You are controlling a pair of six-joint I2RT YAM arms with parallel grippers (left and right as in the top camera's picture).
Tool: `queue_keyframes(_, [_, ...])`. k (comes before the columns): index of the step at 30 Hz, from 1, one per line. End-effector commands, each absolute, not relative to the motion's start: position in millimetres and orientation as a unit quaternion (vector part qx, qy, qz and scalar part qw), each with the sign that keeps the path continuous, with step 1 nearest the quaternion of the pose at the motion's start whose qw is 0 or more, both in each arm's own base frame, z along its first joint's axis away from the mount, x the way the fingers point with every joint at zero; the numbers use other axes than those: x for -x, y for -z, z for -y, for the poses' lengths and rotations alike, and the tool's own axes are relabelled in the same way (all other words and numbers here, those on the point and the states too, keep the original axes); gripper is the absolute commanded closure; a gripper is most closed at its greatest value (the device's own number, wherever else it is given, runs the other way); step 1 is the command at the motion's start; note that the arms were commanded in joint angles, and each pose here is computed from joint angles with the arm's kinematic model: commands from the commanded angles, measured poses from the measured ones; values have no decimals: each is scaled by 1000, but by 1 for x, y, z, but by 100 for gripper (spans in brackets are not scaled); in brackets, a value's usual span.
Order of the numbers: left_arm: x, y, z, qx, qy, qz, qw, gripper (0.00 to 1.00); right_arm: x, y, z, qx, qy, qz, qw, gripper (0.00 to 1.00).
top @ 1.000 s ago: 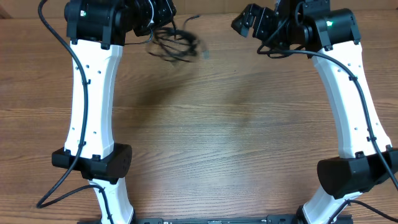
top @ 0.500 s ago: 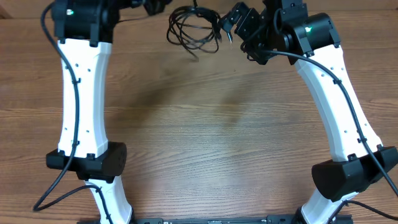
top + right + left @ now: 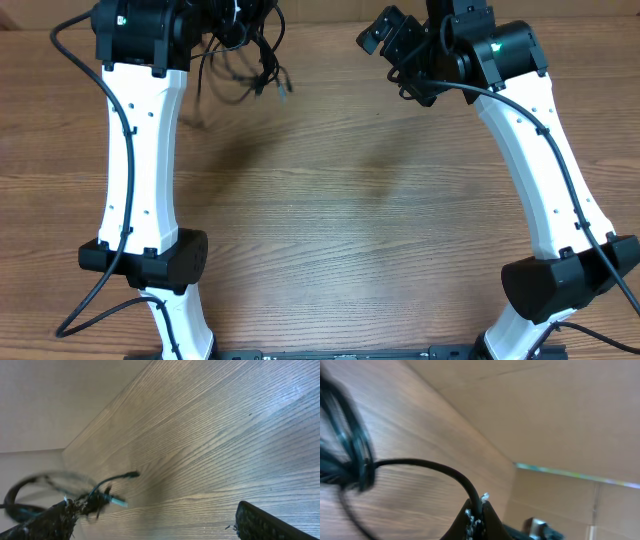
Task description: Untangle cables
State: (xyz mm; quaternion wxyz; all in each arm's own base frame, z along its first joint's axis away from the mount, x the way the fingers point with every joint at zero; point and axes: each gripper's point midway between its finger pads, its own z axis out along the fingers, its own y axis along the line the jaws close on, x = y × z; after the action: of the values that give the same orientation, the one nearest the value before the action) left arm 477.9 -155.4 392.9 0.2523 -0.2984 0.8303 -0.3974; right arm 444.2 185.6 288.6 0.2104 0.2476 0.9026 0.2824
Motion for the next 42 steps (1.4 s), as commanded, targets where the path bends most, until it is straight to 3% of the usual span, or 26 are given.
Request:
queue_keyframes(1, [-470,-397,155,224,341,-860,308,96,-443,-295,-185,-227,-279,-905,226,0])
queue_keyframes(7, [-462,-402,191,69,320,-878,349,96,-447,-303,-198,-77,-255,-921,283,0])
queue_keyframes(13, [-422,-431,243,-30,480,-837,263,96,-455,-312,-204,115,-199,-907,353,0])
queue_keyframes(17, [-413,-445,246,-51,526,-814,240,96,-456,-313,-204,115,-198,-906,357,1])
queue_keyframes(30, [-419,-445,236,-62,516,-814,262,96,-445,-313,-219,128,-238,-903,334,4])
queue_keyframes(42, [-447,-406,198,-27,369,-871,324,96,-442,-318,-227,115,-273,-898,325,7])
